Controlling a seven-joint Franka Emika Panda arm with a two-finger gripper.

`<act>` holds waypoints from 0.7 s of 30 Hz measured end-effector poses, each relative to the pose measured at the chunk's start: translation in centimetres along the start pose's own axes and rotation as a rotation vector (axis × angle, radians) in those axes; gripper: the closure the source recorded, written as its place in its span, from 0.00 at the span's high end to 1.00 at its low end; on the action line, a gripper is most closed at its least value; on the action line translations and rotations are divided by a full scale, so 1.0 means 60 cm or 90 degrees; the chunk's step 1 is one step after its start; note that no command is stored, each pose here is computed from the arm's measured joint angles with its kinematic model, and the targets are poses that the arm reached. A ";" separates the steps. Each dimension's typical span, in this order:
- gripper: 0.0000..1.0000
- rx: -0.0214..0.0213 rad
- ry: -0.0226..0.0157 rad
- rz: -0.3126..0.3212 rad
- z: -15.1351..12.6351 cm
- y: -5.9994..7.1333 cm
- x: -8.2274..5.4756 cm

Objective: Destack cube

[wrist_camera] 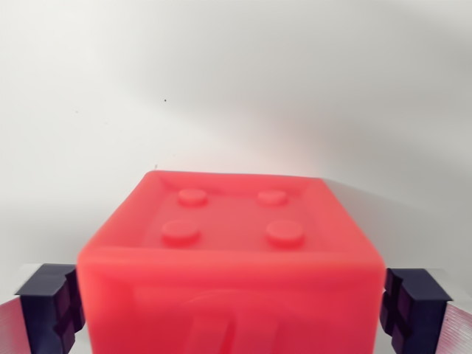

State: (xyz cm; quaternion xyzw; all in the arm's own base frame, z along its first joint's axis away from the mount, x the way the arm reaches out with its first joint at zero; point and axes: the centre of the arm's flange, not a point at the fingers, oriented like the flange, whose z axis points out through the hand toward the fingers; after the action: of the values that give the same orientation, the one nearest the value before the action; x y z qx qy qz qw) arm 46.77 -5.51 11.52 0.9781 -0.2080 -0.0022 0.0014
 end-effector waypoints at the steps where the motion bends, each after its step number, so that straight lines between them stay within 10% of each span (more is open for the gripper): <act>1: 1.00 0.0000 0.0000 0.000 0.000 0.000 0.000; 21: 1.00 0.0014 0.0016 0.000 -0.031 0.000 0.001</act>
State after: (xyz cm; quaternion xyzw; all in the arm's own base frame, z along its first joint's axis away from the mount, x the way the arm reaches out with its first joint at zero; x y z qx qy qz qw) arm 46.85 -5.51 13.37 0.9781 -0.2083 -0.0007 0.0006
